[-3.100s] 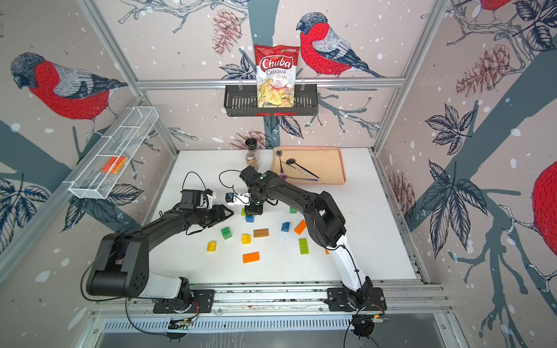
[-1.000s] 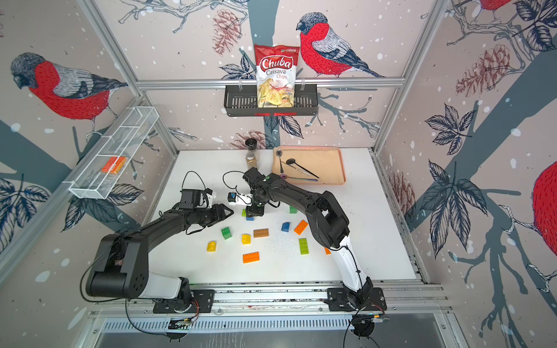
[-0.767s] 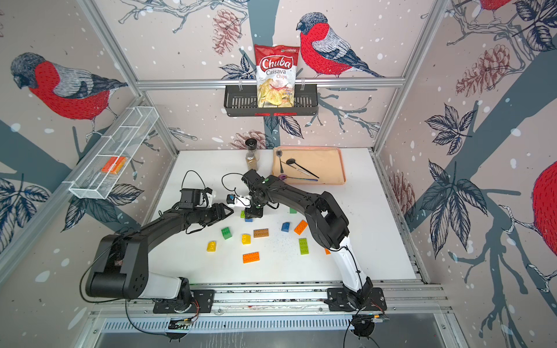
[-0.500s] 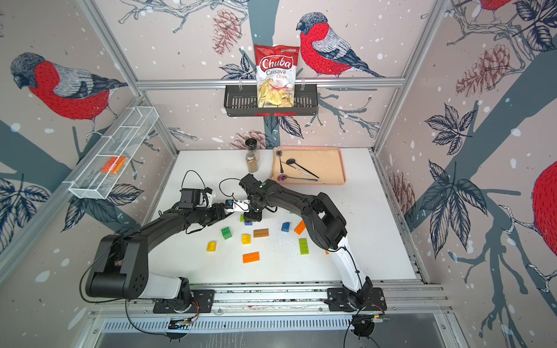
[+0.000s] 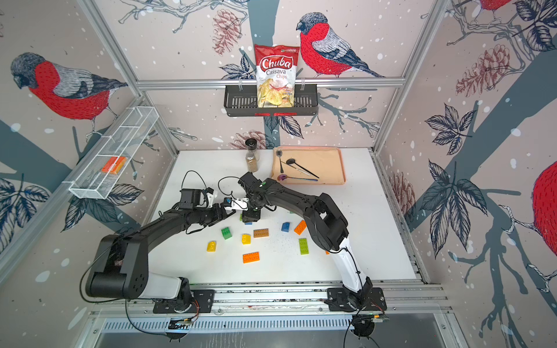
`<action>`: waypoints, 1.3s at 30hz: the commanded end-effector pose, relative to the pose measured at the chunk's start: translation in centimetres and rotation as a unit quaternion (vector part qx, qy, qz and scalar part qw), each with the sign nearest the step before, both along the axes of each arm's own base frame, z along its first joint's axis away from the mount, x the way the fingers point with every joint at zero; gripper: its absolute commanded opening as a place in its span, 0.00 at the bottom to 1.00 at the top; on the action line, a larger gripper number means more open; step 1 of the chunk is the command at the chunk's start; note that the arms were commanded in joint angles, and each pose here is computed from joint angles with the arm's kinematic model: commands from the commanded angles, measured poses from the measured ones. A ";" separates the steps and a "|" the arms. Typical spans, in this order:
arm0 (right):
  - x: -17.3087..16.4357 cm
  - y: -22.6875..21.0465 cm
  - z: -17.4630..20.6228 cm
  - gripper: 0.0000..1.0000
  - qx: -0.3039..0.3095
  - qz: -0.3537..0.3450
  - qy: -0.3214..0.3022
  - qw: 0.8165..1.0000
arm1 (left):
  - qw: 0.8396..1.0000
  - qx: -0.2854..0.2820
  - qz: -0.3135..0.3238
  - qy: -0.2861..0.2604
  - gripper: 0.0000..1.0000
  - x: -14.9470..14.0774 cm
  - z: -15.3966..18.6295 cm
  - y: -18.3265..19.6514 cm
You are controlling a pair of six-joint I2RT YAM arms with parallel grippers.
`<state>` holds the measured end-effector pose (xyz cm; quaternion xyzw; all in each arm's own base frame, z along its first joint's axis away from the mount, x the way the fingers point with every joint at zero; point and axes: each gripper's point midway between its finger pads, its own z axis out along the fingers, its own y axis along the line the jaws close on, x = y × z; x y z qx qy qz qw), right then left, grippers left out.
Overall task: Assemble a fork with lego
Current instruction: Assemble the lego brick with the lego brick, then pick up the lego brick from the center of the board.
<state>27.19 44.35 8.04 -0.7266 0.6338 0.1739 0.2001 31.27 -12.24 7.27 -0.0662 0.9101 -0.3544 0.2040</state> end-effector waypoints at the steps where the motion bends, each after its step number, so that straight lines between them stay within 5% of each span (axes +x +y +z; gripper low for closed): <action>1: 0.2 -0.3 1.8 0.57 0.024 -0.012 -0.002 1.000 | 1.000 -0.022 -0.013 -0.018 0.76 0.0 0.9 -0.6; 7: 0.1 -2.9 3.6 0.56 0.038 -0.032 -0.016 0.999 | 0.999 -0.042 -0.016 -0.022 0.73 -0.3 1.5 -1.1; 17: -3.4 -6.8 0.6 0.55 0.008 -0.058 0.010 0.998 | 0.998 -0.057 -0.014 -0.021 0.68 -0.8 1.4 -2.0; 39: -5.3 -5.2 -4.3 0.56 -0.015 -0.012 0.037 0.999 | 0.998 -0.064 0.003 -0.014 0.67 -0.4 0.3 -1.4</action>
